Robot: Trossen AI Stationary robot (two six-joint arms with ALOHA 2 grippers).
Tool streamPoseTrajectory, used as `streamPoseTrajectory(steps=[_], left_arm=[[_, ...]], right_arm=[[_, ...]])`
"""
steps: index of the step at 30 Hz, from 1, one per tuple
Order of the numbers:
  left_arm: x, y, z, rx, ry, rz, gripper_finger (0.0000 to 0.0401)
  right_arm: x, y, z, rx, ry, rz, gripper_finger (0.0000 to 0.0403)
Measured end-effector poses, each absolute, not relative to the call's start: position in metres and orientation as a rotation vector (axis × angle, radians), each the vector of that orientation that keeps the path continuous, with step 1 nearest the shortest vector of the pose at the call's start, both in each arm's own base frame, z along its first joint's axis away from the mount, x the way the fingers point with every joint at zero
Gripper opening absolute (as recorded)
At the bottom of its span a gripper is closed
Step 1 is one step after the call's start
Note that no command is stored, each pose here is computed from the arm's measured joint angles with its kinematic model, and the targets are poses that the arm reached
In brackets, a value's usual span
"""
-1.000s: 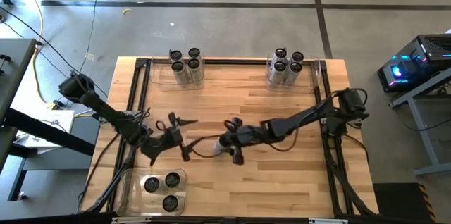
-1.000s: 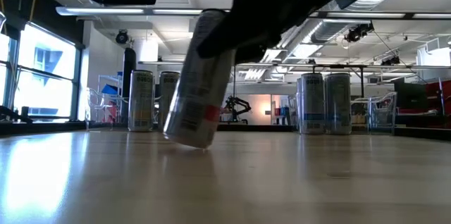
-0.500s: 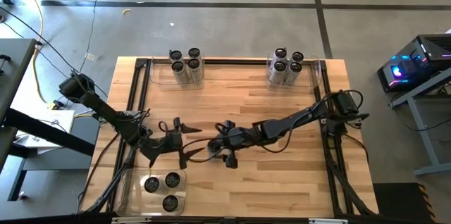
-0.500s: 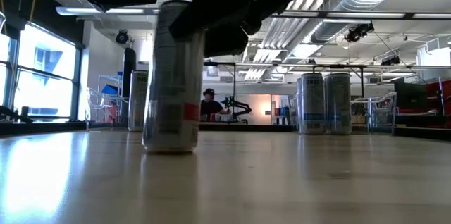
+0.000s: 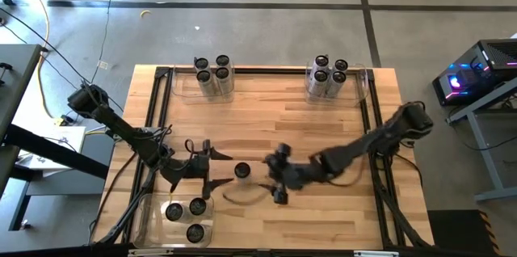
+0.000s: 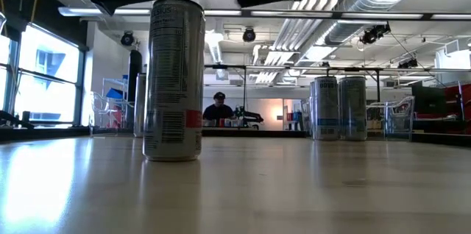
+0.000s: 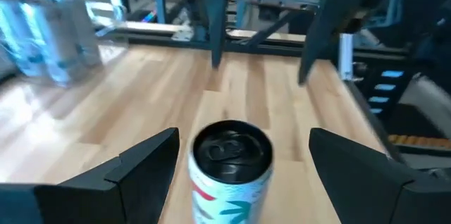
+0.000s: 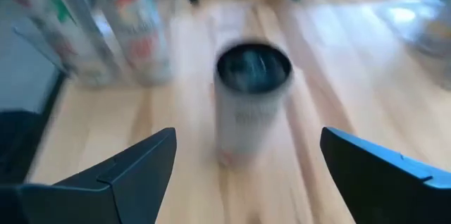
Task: Sort soda cans
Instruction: Put the white-pink soda can into the bottom left transparent bin
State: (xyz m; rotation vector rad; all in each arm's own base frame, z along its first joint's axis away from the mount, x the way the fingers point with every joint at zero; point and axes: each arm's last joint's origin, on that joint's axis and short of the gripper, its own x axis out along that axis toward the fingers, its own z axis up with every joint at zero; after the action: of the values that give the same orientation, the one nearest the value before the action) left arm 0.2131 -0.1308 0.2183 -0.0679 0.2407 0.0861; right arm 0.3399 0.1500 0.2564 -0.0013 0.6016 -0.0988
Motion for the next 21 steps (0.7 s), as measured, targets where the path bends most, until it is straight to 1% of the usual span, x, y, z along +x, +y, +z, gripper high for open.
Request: streamPoseTrajectory(steps=[2,5,8,10,15,21], left_arm=[[0.214,-0.13,0.218,-0.096,0.249,0.058,0.031],[0.218,-0.127,0.216,-0.101,0.267,0.027,0.031],[0.225,-0.117,0.212,-0.14,0.287,0.071,0.0312],[0.229,-0.112,0.208,-0.127,0.315,0.068,0.0316],[0.235,-0.11,0.197,-0.037,0.382,-0.028,0.0324],[0.245,-0.112,0.183,0.015,0.384,0.001,0.0324]], right_arm=[[0.323,0.164,0.258,-0.018,0.604,-0.184,0.0348],[0.302,0.185,0.261,-0.034,0.547,-0.298,0.0348],[0.289,0.203,0.261,-0.044,0.48,-0.352,0.0348],[0.283,0.21,0.262,-0.033,0.451,-0.365,0.0348],[0.277,0.217,0.262,-0.048,0.423,-0.377,0.0348],[0.279,0.214,0.262,-0.048,0.424,-0.387,0.0348]])
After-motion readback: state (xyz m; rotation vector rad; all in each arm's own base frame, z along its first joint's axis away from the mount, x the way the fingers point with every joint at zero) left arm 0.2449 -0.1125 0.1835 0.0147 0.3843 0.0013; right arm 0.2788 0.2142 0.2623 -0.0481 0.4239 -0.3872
